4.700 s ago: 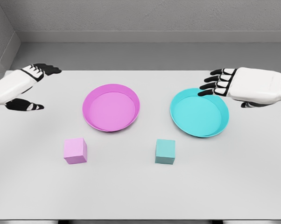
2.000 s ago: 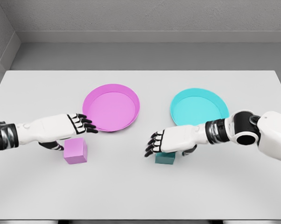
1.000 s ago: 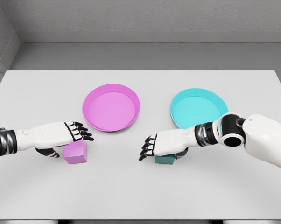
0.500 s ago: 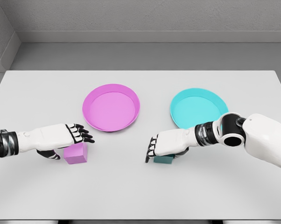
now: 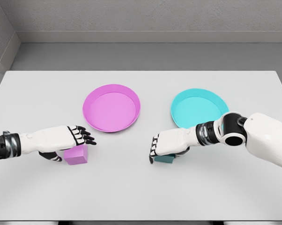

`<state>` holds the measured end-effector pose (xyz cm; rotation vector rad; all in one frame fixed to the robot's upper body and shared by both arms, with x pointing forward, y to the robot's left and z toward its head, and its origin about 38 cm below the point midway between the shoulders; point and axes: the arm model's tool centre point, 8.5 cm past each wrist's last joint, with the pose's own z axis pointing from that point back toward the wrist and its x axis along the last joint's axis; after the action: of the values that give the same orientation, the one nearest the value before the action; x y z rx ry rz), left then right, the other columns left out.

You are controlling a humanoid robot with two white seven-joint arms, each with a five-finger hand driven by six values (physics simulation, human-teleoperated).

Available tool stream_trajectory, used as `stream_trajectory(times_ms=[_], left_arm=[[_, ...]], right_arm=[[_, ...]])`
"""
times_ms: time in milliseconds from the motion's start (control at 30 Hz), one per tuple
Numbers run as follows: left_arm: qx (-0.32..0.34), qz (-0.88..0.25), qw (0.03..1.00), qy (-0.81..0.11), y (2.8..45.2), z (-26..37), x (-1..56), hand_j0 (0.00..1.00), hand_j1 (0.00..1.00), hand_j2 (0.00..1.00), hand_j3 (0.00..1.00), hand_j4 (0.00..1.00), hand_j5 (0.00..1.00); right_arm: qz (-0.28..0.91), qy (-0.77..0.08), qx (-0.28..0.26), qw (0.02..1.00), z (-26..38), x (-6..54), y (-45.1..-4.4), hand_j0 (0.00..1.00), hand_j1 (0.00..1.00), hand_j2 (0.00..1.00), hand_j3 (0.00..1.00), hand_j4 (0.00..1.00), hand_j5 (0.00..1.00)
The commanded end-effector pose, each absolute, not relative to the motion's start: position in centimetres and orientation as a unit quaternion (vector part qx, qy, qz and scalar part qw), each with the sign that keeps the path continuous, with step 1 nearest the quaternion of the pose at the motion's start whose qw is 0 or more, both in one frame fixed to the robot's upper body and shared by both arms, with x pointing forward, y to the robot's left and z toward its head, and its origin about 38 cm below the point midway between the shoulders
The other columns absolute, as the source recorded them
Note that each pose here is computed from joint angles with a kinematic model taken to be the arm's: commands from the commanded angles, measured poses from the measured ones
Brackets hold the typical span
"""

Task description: Place the blocks in the corresponding plates according to their colors

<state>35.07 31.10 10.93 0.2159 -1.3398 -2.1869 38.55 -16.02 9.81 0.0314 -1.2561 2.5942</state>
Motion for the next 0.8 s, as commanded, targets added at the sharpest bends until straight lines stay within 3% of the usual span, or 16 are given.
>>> stream_trajectory(times_ms=[0, 767], left_arm=[[0.078, -0.815, 0.282, -0.501, 31.0, 10.8, 35.0, 1.0, 1.0, 1.0, 1.0, 1.0, 1.0], [0.072, -0.817, 0.297, -0.488, 31.5, 9.6, 35.0, 1.0, 1.0, 1.0, 1.0, 1.0, 1.0]], right_arm=[[0.891, -0.435, 0.01, 0.131, 10.0, 38.7, -16.0, 0.67, 0.67, 0.67, 0.67, 0.67, 0.67], [0.882, -0.45, -0.045, 0.136, 14.6, 41.3, -17.9, 0.65, 0.65, 0.65, 0.65, 0.65, 0.65]])
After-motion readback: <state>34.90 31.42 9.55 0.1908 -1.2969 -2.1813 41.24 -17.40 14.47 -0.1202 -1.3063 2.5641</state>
